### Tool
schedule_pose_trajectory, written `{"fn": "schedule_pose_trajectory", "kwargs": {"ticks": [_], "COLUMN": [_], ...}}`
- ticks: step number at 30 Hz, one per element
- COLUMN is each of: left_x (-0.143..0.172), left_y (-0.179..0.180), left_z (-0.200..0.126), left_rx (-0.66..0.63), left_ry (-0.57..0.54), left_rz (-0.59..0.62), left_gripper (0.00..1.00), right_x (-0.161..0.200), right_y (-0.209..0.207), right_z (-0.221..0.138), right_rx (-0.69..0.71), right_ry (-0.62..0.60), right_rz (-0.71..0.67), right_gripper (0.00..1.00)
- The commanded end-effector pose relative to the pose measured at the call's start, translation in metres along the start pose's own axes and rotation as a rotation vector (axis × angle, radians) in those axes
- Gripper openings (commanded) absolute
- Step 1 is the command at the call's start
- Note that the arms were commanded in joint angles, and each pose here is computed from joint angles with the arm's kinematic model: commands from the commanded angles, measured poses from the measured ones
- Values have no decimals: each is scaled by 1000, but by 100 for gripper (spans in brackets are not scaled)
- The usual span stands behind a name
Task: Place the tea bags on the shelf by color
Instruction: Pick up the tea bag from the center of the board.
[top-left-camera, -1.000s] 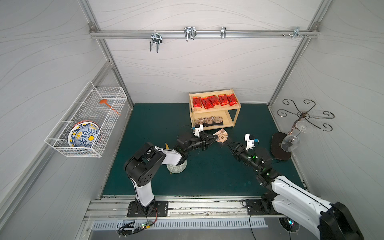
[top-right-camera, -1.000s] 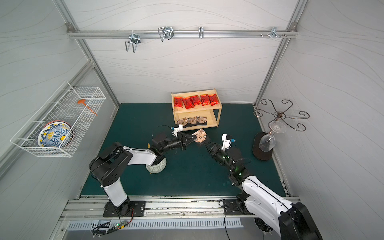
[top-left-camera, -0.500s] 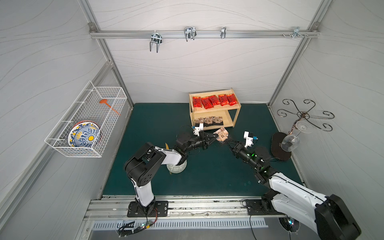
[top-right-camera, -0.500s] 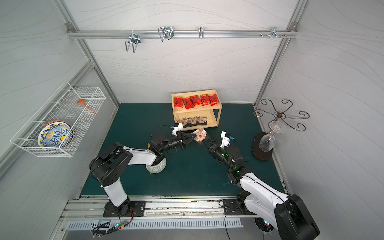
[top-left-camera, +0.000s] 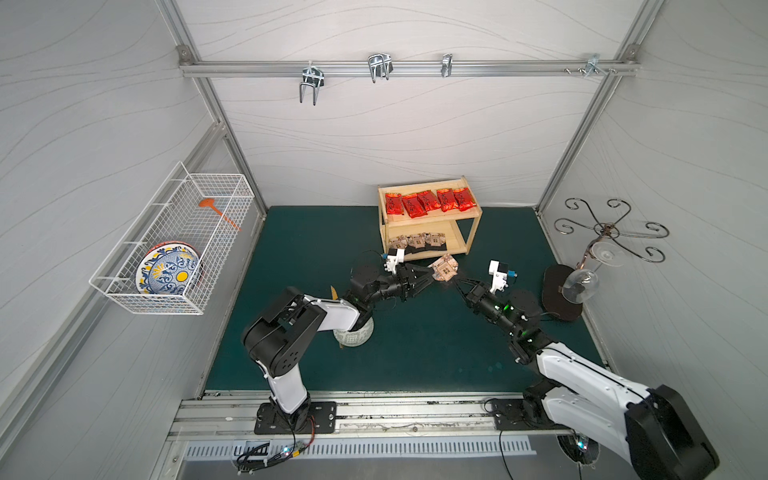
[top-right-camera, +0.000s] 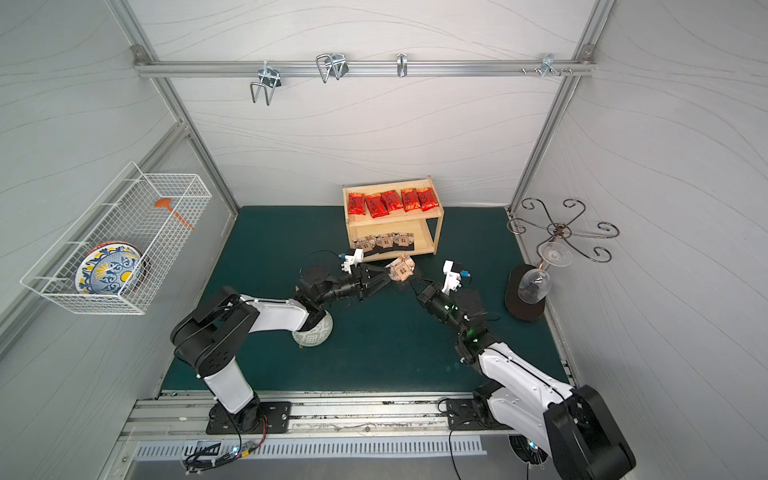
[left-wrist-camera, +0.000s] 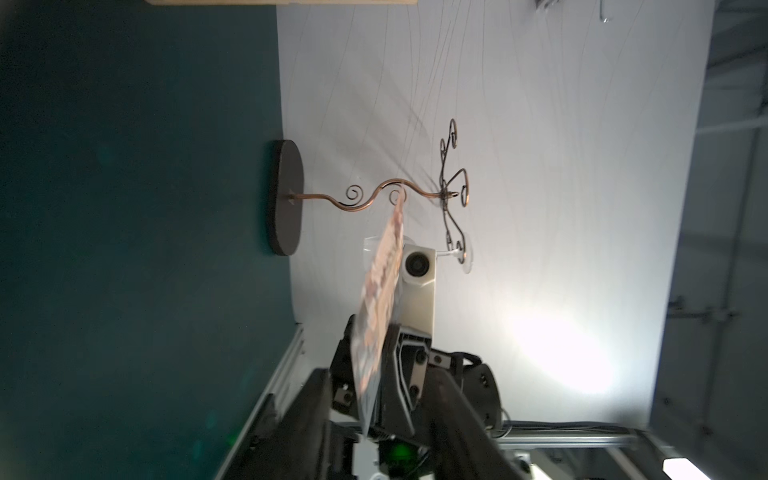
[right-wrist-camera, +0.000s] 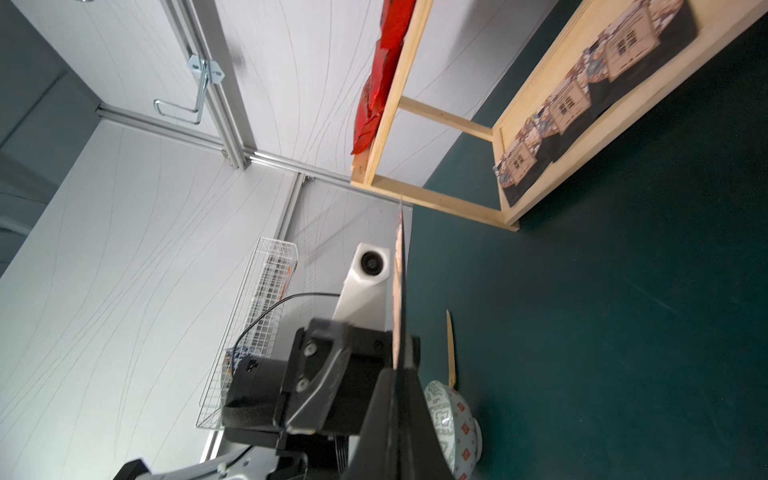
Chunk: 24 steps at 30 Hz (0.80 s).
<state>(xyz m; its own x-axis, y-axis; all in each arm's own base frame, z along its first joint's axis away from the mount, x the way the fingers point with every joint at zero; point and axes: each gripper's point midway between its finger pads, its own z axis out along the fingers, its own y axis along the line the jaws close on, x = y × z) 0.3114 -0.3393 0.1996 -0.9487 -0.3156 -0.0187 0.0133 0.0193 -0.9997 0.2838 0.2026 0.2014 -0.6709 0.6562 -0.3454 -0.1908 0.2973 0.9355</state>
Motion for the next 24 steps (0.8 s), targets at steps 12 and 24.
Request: {"fn": "schedule_pose_trajectory", "kwargs": {"ticks": [12,24], "left_x": [21,29], "left_y": [18,33], "left_z": [-62,-66], "left_rx": [-419,-448], "left_ry": [119,156], "left_rz": [233,183], "left_gripper": [69,70], "right_x": [-93,-131], "right_y": [-49,-102], "right_z": [78,119], "right_rx": [-39,-11], "right_ry": [-200,-258], "right_rz": [-83,-24], "right_gripper": [0,0]}}
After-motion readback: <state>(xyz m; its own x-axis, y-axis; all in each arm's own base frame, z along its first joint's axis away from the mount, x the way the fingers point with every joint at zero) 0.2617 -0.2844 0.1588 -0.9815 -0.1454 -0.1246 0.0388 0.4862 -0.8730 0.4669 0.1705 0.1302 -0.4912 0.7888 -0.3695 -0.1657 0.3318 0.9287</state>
